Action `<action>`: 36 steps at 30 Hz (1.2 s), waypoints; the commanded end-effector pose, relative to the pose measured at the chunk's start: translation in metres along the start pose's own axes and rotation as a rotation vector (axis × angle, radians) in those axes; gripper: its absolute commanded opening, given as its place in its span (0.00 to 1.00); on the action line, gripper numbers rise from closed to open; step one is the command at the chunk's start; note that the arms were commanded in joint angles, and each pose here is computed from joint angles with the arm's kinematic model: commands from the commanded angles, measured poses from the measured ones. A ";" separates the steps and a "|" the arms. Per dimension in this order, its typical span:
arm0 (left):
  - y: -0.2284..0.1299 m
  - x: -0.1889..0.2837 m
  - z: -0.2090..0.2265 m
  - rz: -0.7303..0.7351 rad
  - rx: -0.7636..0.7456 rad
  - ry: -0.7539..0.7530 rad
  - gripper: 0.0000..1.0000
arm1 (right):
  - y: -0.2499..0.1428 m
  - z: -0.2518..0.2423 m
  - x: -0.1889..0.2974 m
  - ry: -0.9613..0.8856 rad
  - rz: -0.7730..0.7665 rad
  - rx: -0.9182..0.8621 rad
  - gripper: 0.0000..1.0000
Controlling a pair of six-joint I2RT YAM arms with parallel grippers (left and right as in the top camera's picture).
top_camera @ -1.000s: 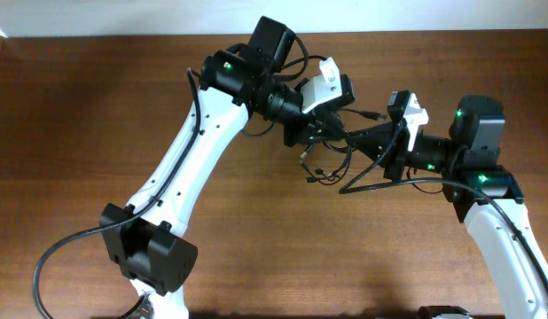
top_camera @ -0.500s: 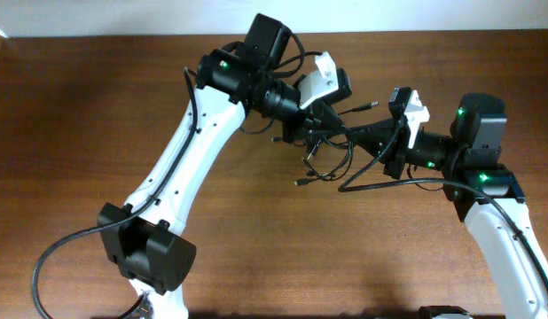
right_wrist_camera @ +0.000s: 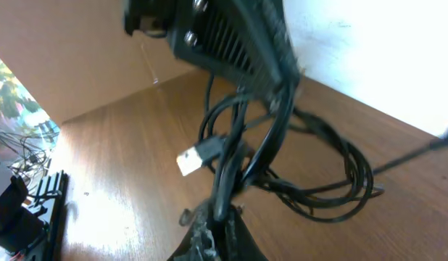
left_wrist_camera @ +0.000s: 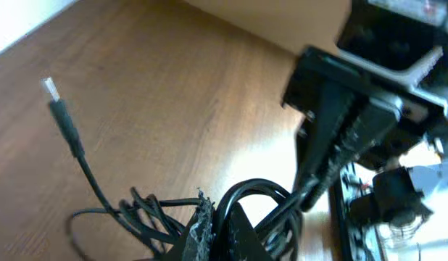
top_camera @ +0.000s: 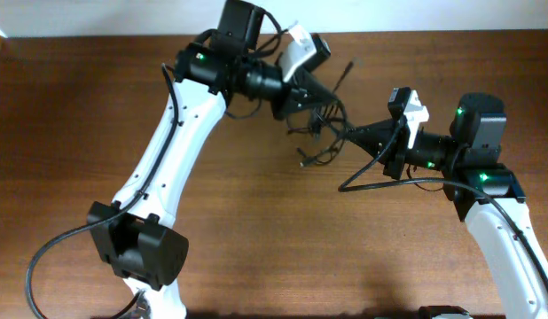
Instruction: Untangle cables
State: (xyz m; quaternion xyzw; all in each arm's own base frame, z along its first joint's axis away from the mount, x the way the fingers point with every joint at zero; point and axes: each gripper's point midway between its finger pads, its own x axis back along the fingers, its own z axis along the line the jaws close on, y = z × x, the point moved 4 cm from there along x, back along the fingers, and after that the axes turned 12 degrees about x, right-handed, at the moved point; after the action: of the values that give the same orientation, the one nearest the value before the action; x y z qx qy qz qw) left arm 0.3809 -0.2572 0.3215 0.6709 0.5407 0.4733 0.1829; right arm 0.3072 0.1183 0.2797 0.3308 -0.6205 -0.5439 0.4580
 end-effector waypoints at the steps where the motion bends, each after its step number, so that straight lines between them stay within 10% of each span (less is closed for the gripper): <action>1: 0.013 0.046 0.026 -0.088 0.115 0.146 0.00 | -0.001 0.002 0.001 0.015 -0.004 -0.001 0.04; 8: 0.018 0.053 0.044 -0.137 0.304 0.252 0.00 | -0.001 0.002 0.001 0.015 -0.004 -0.001 0.04; 15: 0.016 0.046 0.026 -0.109 0.238 0.140 0.00 | -0.004 -0.005 0.002 -0.036 0.020 0.004 0.55; 25: 0.001 0.002 -0.015 0.026 0.029 0.041 0.00 | -0.007 -0.019 0.003 -0.132 0.059 0.024 0.70; 28: 0.001 -0.005 -0.023 0.036 0.012 0.021 0.00 | -0.006 -0.019 0.003 -0.133 0.057 0.030 0.68; 36: 0.002 -0.010 -0.033 0.034 0.005 -0.032 0.00 | -0.007 -0.019 0.003 -0.132 0.058 0.026 0.21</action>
State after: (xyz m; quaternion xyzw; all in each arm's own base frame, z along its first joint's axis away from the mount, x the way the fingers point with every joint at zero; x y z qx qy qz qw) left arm 0.3650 -0.2754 0.3114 0.6917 0.5312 0.4684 0.1410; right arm 0.3218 0.1094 0.2737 0.2874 -0.6649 -0.5399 0.4289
